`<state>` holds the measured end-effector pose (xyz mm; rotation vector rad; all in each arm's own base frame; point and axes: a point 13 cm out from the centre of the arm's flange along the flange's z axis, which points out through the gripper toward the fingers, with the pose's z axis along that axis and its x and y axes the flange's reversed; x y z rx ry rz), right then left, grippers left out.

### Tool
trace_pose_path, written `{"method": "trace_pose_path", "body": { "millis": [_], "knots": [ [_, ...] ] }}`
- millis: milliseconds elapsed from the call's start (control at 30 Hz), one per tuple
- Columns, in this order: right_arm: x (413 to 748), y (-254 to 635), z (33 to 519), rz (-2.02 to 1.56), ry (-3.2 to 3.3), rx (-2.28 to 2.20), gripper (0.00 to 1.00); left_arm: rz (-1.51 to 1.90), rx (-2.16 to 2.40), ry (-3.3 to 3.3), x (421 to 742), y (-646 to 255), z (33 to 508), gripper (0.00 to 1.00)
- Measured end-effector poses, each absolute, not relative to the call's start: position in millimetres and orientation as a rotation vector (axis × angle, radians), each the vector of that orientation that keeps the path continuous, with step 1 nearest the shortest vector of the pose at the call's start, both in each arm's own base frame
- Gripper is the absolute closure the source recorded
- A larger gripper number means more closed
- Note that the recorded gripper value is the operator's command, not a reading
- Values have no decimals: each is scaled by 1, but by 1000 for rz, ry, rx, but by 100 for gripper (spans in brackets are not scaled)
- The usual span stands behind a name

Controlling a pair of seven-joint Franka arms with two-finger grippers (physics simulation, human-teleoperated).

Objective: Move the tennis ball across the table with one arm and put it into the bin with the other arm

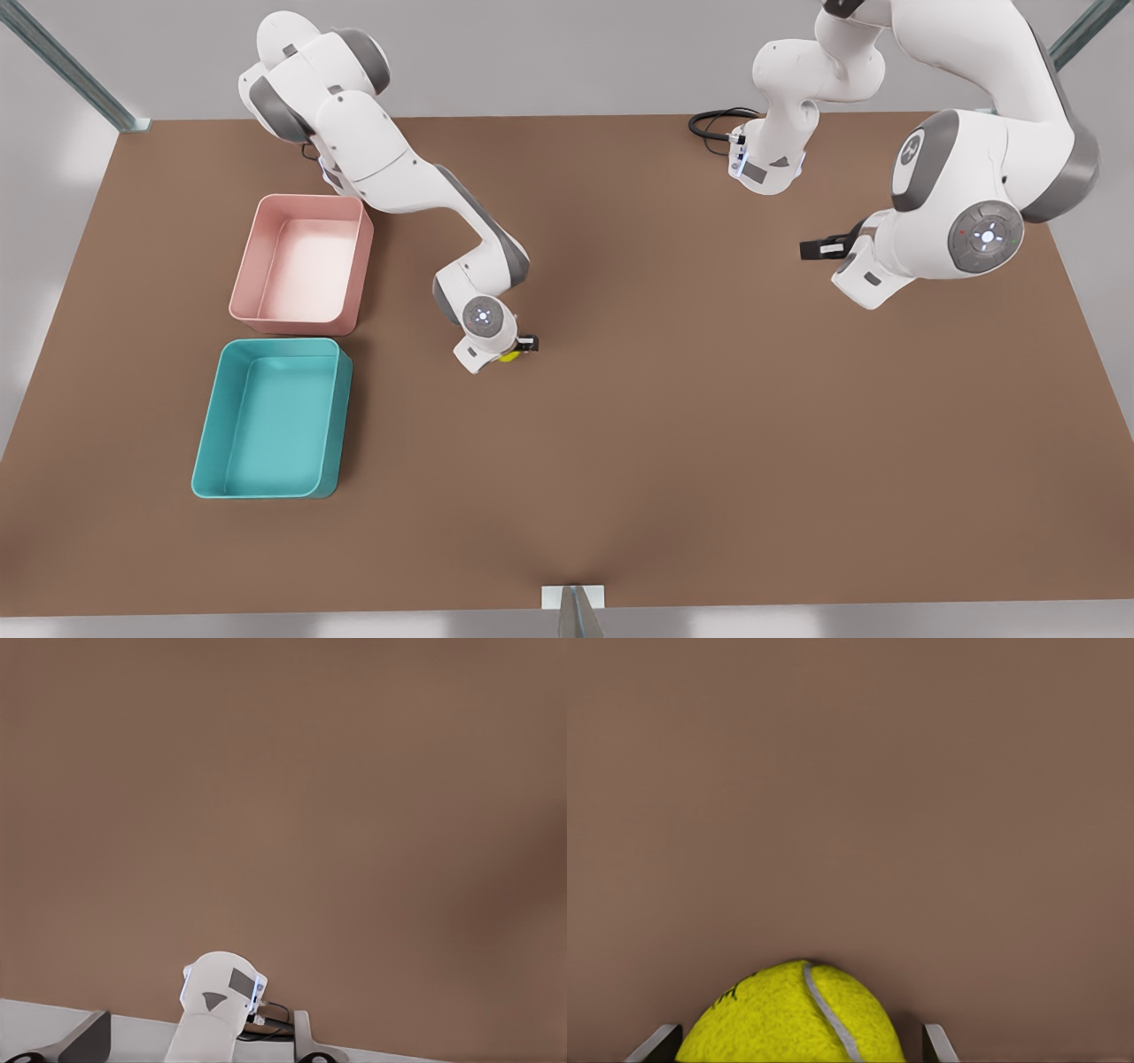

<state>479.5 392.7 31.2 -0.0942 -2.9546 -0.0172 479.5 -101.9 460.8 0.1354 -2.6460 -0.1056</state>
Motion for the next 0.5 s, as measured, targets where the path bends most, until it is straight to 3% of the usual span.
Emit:
{"method": "trace_pose_path", "body": {
  "millis": [267, 367, 433, 500],
  "knots": [
    [481, 394, 34, -24, -2959, -120, 1, -109, 145, -2645, 479, -102, 461, 0],
    [482, 392, 33, -25, -2959, -132, 7, -110, 148, -2645, 479, -102, 461, 0],
    [483, 392, 32, -27, -2960, -138, 22, -110, 150, -2644, 479, -102, 461, 0],
    [485, 392, 33, -32, -2964, -146, 26, -111, 151, -2644, 479, -102, 460, 0]
  ]
}}
